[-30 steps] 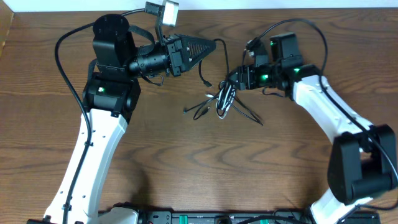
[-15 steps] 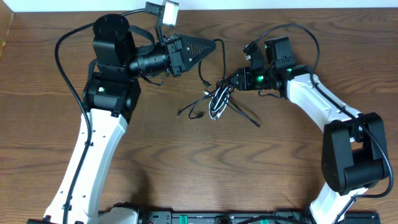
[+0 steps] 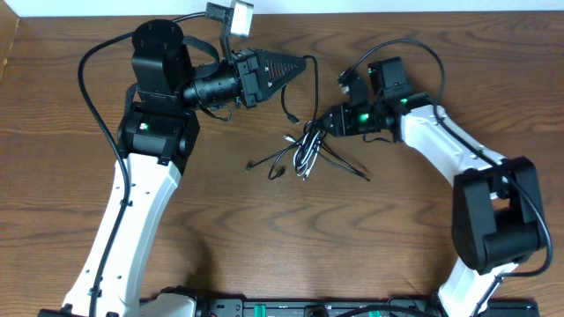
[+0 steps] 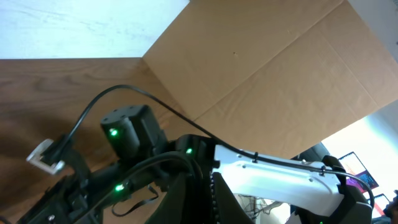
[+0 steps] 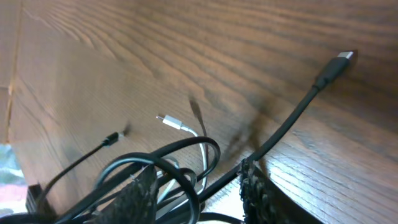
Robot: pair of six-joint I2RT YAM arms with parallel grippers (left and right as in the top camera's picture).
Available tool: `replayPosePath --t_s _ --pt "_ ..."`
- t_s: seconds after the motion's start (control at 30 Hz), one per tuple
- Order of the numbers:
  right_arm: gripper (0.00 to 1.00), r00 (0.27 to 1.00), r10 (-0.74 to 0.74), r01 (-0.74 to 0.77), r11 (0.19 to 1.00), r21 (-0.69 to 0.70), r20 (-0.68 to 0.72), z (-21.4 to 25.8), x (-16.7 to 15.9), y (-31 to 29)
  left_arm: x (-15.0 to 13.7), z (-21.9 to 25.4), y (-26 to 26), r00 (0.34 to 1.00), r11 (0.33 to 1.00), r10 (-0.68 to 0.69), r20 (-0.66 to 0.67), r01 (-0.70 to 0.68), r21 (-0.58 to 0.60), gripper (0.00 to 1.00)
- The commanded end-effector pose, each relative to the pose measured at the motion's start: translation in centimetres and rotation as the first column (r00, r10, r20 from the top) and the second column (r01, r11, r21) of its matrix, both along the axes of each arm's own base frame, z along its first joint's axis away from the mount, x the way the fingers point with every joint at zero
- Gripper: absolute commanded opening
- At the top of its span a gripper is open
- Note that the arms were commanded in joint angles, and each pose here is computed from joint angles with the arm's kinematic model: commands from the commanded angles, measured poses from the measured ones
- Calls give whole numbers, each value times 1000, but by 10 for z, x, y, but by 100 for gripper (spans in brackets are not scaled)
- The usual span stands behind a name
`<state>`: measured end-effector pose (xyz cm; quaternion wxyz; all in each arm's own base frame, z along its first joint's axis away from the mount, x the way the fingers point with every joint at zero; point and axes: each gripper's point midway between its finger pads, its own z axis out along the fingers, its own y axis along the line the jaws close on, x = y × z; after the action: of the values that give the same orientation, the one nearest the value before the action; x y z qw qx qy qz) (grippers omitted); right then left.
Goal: Untangle cables
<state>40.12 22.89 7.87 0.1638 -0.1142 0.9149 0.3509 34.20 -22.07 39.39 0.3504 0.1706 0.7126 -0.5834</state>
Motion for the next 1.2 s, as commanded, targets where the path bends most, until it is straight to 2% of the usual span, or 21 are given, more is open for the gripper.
replayPosePath --t_s 0.0,0.07,0.2,0.23,0.37,0.53,0.6,0.77,0.8,0.87,0.97,1.07,1.17 --pt "33 998 40 -42 999 -32 -45 -24 -10 10 -1 4 -1 999 1000 -15 30 15 2 7" --pt "28 996 53 -56 998 -43 -78 -35 -17 14 0 4 -1 999 1000 -15 29 15 3 7" --pt "4 993 58 -64 996 -56 -99 -43 -22 17 0 3 -2 999 1000 -15 29 15 3 8" --pt "1 994 54 -60 996 -60 -93 -43 -20 16 0 3 -2 999 1000 -15 28 15 3 8" --pt "1 999 -6 2 996 -87 -42 -31 1 -2 1 1 -2 1000 1000 -16 23 16 4 8" --pt "1 992 -108 112 993 -48 70 20 30 -41 5 -15 0 999 998 -18 45 16 54 7" --pt "1 982 -148 153 988 -31 118 44 36 -58 11 -30 5 1000 996 17 9 -18 90 8" --pt "1 961 -212 217 976 -7 179 93 30 -89 22 -70 18 992 972 114 -60 -98 215 8" --pt "1 958 -218 222 975 -4 185 101 26 -93 22 -75 19 992 968 114 -58 -98 233 15" --pt "1 957 -213 218 976 -6 197 112 18 -94 25 -84 22 989 959 131 -65 -110 262 17" --pt "1 961 -199 204 979 -3 195 119 9 -90 32 -99 28 977 940 187 -98 -149 308 29" --pt "1 971 -163 160 987 30 173 122 1 -78 37 -115 33 963 919 234 -134 -174 353 52" --pt "1 978 -132 121 990 74 164 127 -3 -70 37 -128 33 955 916 236 -177 -157 370 65"
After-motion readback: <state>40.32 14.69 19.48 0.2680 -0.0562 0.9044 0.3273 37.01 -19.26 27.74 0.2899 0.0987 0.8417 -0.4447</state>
